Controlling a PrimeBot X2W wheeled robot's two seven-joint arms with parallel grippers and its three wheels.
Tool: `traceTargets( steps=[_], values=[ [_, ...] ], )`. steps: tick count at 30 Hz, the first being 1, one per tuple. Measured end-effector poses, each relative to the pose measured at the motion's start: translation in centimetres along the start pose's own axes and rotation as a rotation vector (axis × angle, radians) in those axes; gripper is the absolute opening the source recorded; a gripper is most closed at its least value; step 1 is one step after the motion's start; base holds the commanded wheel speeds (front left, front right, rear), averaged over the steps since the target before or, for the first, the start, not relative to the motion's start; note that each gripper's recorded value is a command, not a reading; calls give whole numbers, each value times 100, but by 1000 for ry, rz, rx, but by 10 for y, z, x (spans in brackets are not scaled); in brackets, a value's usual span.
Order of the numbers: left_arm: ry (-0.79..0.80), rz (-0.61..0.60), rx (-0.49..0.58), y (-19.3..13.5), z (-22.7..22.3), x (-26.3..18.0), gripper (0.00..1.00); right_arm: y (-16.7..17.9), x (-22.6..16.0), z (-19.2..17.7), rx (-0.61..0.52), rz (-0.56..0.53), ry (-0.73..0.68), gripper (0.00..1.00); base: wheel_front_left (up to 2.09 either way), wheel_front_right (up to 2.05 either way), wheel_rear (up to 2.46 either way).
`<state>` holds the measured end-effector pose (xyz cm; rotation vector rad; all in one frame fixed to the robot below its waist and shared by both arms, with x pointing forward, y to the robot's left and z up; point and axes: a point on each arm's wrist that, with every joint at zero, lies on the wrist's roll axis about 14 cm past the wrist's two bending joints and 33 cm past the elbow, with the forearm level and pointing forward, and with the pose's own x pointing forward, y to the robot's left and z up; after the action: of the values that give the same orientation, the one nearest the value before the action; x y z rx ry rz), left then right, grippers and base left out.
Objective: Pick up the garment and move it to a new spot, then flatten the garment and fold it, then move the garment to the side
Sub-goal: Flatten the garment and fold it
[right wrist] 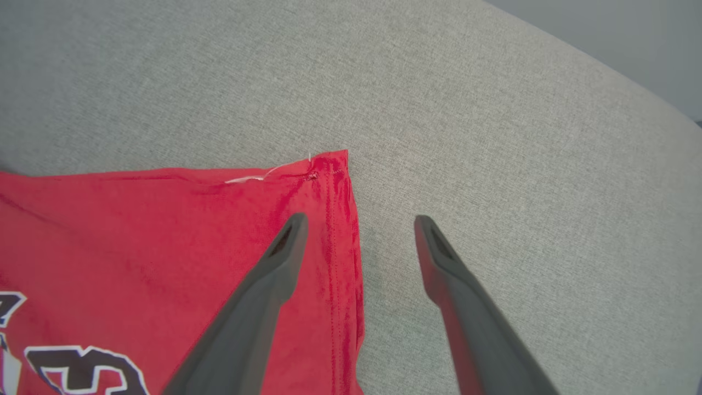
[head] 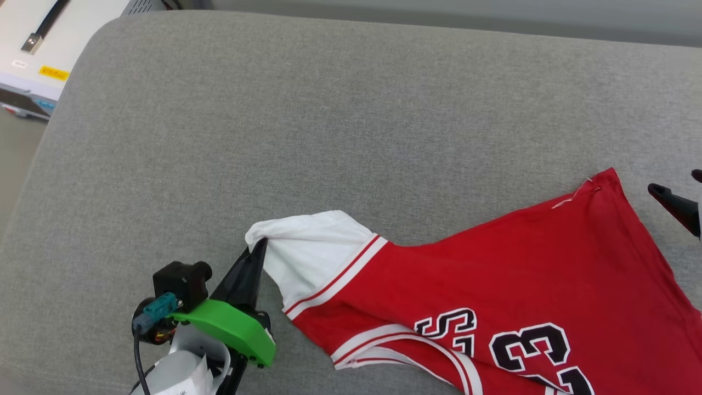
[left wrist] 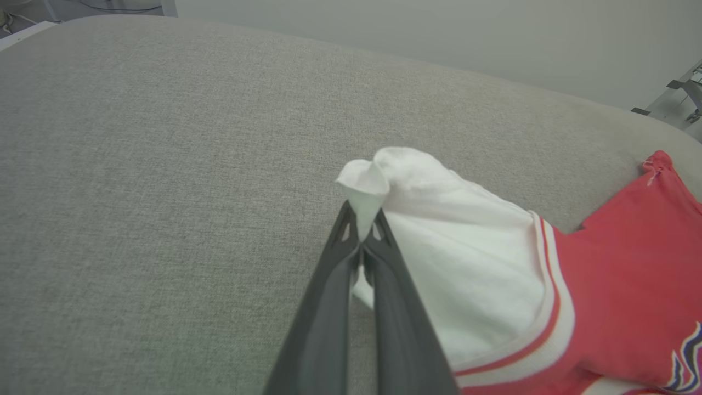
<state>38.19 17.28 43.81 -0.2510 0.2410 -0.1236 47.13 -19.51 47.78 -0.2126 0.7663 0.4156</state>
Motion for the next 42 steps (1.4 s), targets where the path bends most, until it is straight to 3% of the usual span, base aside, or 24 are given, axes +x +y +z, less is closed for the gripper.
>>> traceTargets(
  steps=[6,15,20,21,22,27,32,42],
  values=[
    [-1,6,4,3,-1,8,0,13,45,-12,-69,51,169,100,0,0,0],
    [18,21,-2,7,-11,16,0,14,96,-67,-91,58,390,100,0,0,0],
    [29,34,-7,10,-16,16,0,21,106,-78,-72,87,409,97,0,0,0],
    [29,35,-7,10,-16,16,0,22,106,-78,-71,88,400,26,0,0,0],
    [27,34,-7,9,-15,16,0,22,106,-77,-69,89,388,0,0,0,0],
    [3,21,0,6,-8,17,0,25,102,-59,-40,102,263,0,0,0,0],
    [-37,1,19,3,7,14,0,21,86,-20,-34,89,37,0,0,0,0],
    [-240,-74,117,-11,88,12,0,4,-1,81,-28,34,-478,0,0,0,0]
  ],
)
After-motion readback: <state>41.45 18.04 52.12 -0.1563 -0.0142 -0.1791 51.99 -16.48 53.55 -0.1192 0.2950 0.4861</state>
